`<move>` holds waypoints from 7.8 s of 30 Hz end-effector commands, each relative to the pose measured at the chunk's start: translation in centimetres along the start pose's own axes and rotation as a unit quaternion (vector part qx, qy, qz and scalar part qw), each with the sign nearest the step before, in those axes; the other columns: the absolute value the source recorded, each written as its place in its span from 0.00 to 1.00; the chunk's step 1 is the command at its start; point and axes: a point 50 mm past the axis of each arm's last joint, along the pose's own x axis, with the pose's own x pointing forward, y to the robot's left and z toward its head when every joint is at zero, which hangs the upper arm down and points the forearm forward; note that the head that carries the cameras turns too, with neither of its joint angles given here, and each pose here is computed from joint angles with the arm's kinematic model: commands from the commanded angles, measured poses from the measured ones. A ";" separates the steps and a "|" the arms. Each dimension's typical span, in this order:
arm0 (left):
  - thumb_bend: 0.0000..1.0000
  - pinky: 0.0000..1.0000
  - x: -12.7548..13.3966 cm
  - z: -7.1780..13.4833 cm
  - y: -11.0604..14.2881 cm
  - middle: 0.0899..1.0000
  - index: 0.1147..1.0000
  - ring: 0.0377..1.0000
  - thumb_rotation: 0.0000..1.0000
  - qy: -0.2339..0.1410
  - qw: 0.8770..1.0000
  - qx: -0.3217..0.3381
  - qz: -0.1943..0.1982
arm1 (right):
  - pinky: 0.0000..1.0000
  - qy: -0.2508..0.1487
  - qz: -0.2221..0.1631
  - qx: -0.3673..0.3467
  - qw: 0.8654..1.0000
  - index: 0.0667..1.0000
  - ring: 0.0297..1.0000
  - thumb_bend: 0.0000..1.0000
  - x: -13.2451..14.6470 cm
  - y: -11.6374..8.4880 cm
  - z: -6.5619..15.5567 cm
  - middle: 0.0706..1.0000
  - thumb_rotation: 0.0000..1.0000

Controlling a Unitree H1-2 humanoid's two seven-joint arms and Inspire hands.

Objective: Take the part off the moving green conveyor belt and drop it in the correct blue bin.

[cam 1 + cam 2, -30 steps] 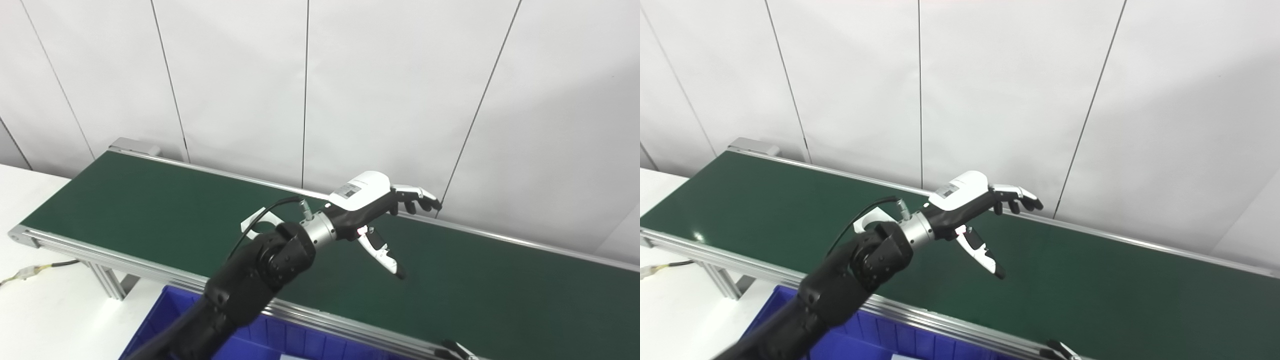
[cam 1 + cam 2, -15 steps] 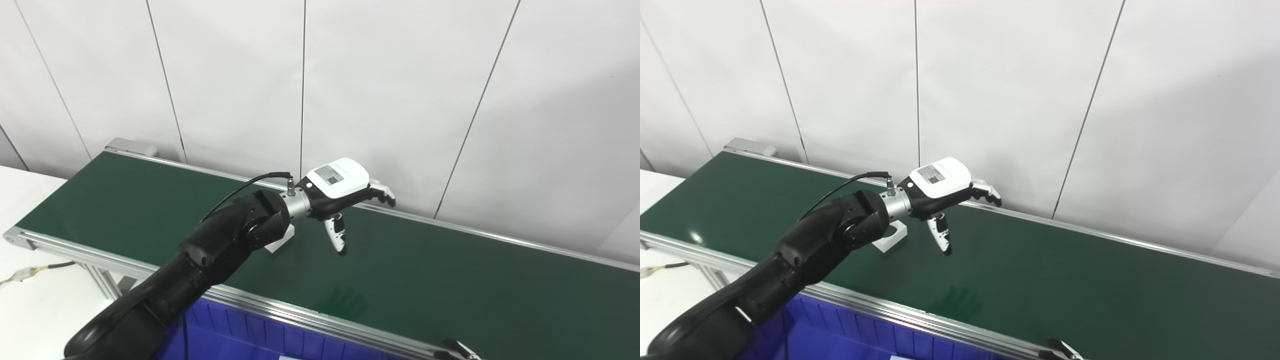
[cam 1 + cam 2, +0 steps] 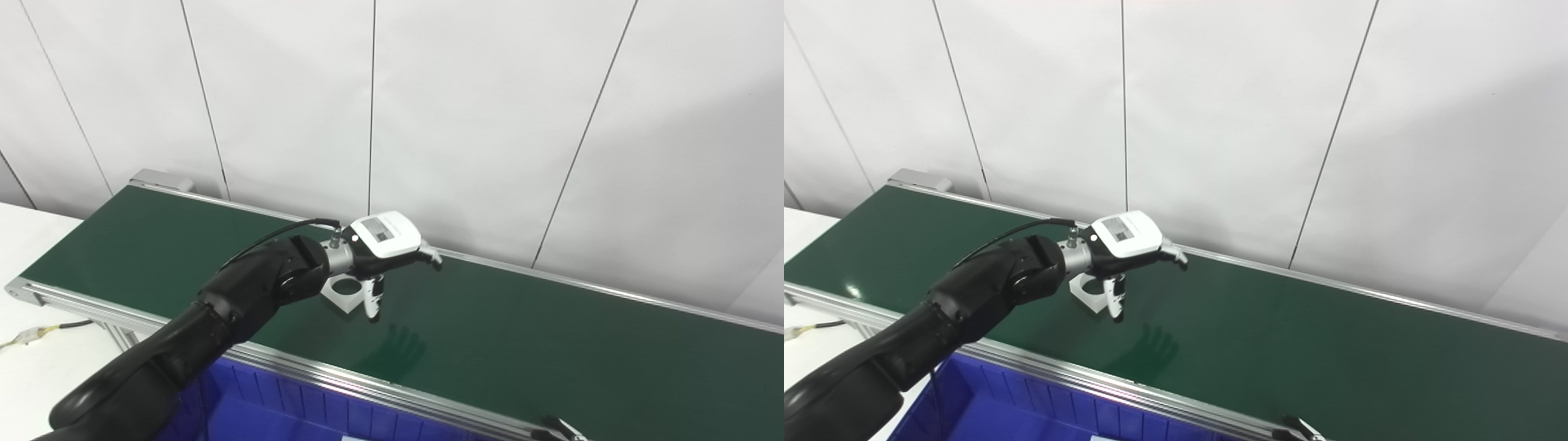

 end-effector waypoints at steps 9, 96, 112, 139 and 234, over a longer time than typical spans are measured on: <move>1.00 0.75 0.9 -2.9 2.1 0.83 0.79 0.79 0.18 0.033 0.999 0.043 0.005 | 0.69 -0.017 0.009 -0.001 1.000 0.78 0.80 0.89 0.2 0.6 0.6 0.87 0.23; 0.50 0.33 8.0 2.1 3.1 0.43 0.49 0.36 0.00 0.076 0.995 0.033 -0.050 | 0.71 -0.034 0.005 0.038 0.999 0.78 0.77 0.89 -0.5 3.3 1.6 0.83 0.30; 0.49 0.26 -0.6 5.8 9.7 0.40 0.48 0.33 0.00 0.056 0.989 -0.128 0.039 | 0.70 -0.055 0.008 0.041 0.998 0.77 0.77 0.89 0.3 3.0 2.6 0.82 0.28; 0.49 0.30 -10.7 11.2 2.2 0.43 0.49 0.34 0.00 0.104 0.966 -0.235 0.036 | 0.69 -0.132 0.010 0.043 0.990 0.79 0.76 0.89 1.7 2.4 7.4 0.81 0.23; 0.94 0.70 -12.8 18.2 -2.3 0.82 0.79 0.77 0.18 0.014 0.805 -0.552 0.219 | 0.70 -0.122 0.015 0.043 0.991 0.78 0.77 0.91 2.0 4.9 6.4 0.86 0.31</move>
